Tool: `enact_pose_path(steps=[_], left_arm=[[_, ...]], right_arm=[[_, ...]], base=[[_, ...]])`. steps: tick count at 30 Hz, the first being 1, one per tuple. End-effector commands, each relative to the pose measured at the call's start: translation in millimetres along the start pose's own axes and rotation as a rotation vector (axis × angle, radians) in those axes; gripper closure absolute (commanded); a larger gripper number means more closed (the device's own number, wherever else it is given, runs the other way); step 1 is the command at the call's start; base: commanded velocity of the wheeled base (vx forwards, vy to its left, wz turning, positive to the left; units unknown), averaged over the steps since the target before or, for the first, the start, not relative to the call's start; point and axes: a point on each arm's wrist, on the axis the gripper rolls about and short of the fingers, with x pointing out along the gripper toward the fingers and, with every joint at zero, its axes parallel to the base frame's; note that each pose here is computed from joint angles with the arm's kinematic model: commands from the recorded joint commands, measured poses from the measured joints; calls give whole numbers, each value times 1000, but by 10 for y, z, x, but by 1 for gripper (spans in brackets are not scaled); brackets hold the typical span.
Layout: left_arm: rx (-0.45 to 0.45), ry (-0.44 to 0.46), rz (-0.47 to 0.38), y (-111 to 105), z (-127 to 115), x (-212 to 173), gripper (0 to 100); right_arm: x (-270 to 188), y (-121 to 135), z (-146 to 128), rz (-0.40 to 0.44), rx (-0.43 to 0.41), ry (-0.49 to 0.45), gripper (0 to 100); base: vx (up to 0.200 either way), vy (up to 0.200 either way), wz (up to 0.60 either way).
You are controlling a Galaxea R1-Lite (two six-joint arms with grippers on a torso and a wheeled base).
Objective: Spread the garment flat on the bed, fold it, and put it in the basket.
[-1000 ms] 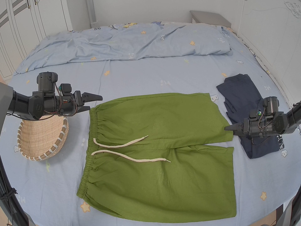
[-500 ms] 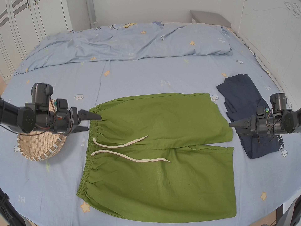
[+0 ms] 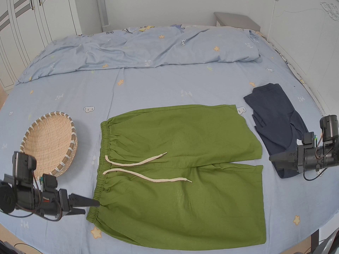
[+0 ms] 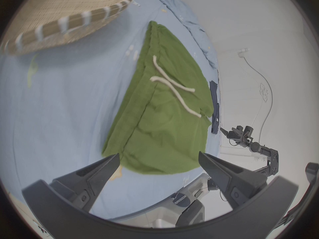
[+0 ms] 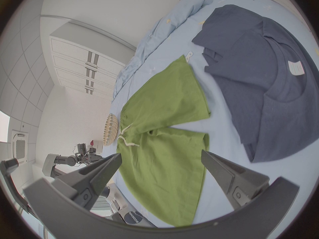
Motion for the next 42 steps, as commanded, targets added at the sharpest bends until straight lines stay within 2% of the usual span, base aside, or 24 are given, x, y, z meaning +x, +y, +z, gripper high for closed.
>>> enact_pose_path(steps=[1, 5, 7, 9, 12, 17, 24, 35, 36, 42], left_arm=[[-16, -43, 23, 105, -390, -165, 0], [-55, -11, 48, 247, -362, -59, 0], [-54, -10, 48, 250, -360, -55, 0], [-106, 60, 61, 395, -312, 110, 0], [-126, 90, 66, 464, -297, 193, 0], [-101, 101, 65, 574, -287, 319, 0], [-90, 88, 57, 596, -218, 365, 0], [2, 52, 11, 581, -149, 515, 0], [6, 47, 11, 587, -147, 518, 100], [7, 26, 13, 606, -139, 497, 100]], right_arm=[[-99, 213, -272, 20, -47, 21, 0], [-71, 244, -297, 30, -55, 37, 0], [-68, 246, -298, 31, -56, 38, 0], [-94, 269, -296, 32, -65, 28, 0], [-97, 274, -292, 33, -68, 26, 0], [-103, 285, -293, 34, -72, 24, 0], [-116, 294, -290, 34, -77, 18, 0], [-110, 287, -294, 34, -73, 21, 0], [-110, 287, -294, 34, -73, 21, 0], [-108, 277, -306, 30, -68, 24, 0]], base=[[0, 0, 0], [0, 0, 0], [0, 0, 0], [0, 0, 0], [0, 0, 0], [0, 0, 0], [0, 0, 0], [0, 0, 0], [0, 0, 0], [0, 0, 0]])
